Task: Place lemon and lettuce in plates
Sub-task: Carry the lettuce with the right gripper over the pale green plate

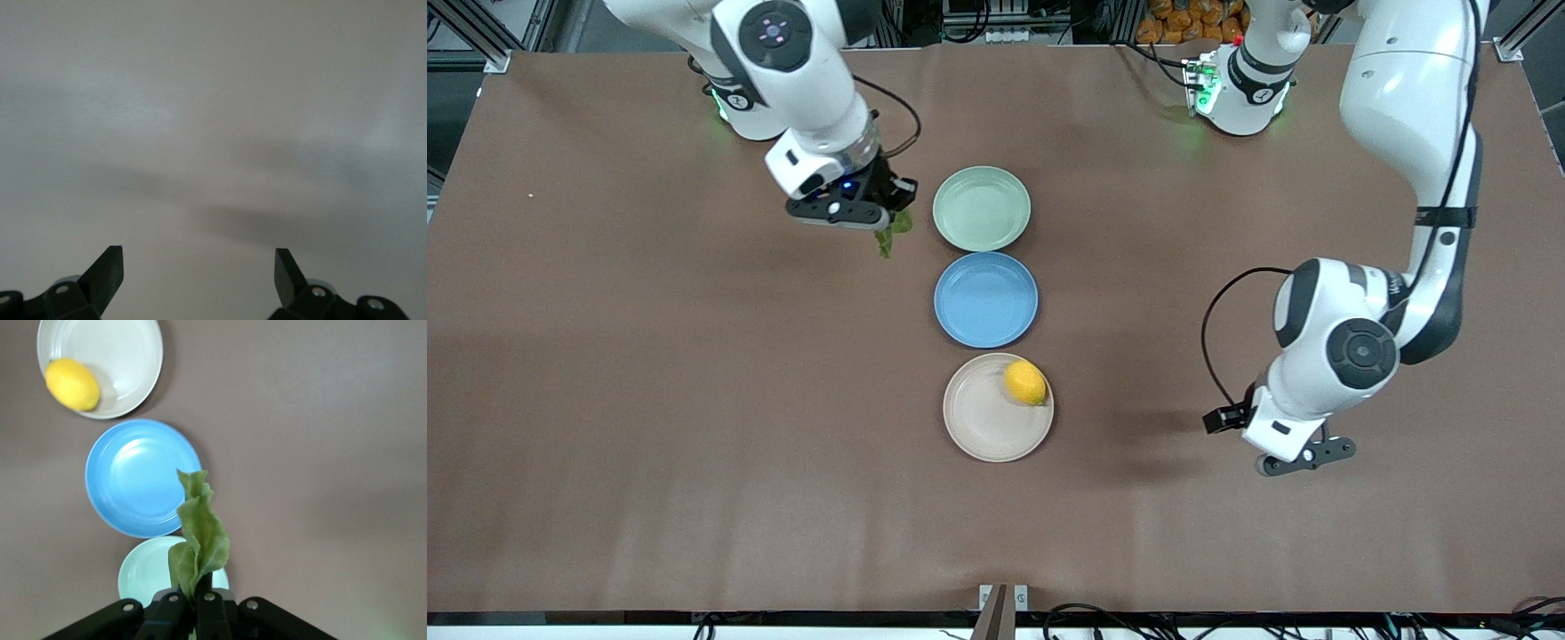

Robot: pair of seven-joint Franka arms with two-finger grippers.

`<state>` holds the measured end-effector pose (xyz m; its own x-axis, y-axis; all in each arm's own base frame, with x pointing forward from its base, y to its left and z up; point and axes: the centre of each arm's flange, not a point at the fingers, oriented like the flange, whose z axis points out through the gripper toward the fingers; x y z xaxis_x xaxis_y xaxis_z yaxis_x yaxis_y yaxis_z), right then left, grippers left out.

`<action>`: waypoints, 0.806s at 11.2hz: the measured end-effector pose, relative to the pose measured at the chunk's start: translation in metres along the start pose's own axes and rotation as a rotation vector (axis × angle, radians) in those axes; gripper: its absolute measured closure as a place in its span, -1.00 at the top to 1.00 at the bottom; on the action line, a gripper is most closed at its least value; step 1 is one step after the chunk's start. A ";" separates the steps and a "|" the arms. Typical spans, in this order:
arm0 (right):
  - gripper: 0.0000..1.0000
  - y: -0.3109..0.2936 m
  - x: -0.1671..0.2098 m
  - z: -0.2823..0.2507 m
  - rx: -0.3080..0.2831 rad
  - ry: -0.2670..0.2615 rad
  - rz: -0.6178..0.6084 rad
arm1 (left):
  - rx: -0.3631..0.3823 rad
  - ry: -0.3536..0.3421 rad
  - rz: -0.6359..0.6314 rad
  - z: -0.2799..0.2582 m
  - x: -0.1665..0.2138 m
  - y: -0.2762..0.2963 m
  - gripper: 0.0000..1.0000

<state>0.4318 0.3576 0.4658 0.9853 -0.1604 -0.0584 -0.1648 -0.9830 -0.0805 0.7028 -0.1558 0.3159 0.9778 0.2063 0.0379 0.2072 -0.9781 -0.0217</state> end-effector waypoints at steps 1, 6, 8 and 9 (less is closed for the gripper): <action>-0.95 -0.013 -0.015 0.008 0.007 0.005 0.006 | 0.012 -0.022 0.016 -0.005 0.001 -0.012 1.00; -0.95 -0.062 -0.090 0.086 0.023 -0.003 -0.040 | 0.053 -0.097 0.020 -0.025 -0.023 -0.032 1.00; -0.95 -0.069 -0.121 0.132 -0.002 0.010 -0.055 | 0.059 -0.084 0.010 -0.056 -0.042 -0.049 1.00; -0.95 -0.072 -0.135 0.151 -0.022 0.005 -0.060 | 0.056 -0.066 -0.003 -0.078 -0.051 -0.061 1.00</action>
<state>0.3042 0.4629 0.3295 0.9936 -0.1017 -0.0490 -0.1046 -0.9926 -0.0615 0.6380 -0.1085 0.3930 0.9768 0.2123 -0.0274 0.2097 -0.9747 -0.0780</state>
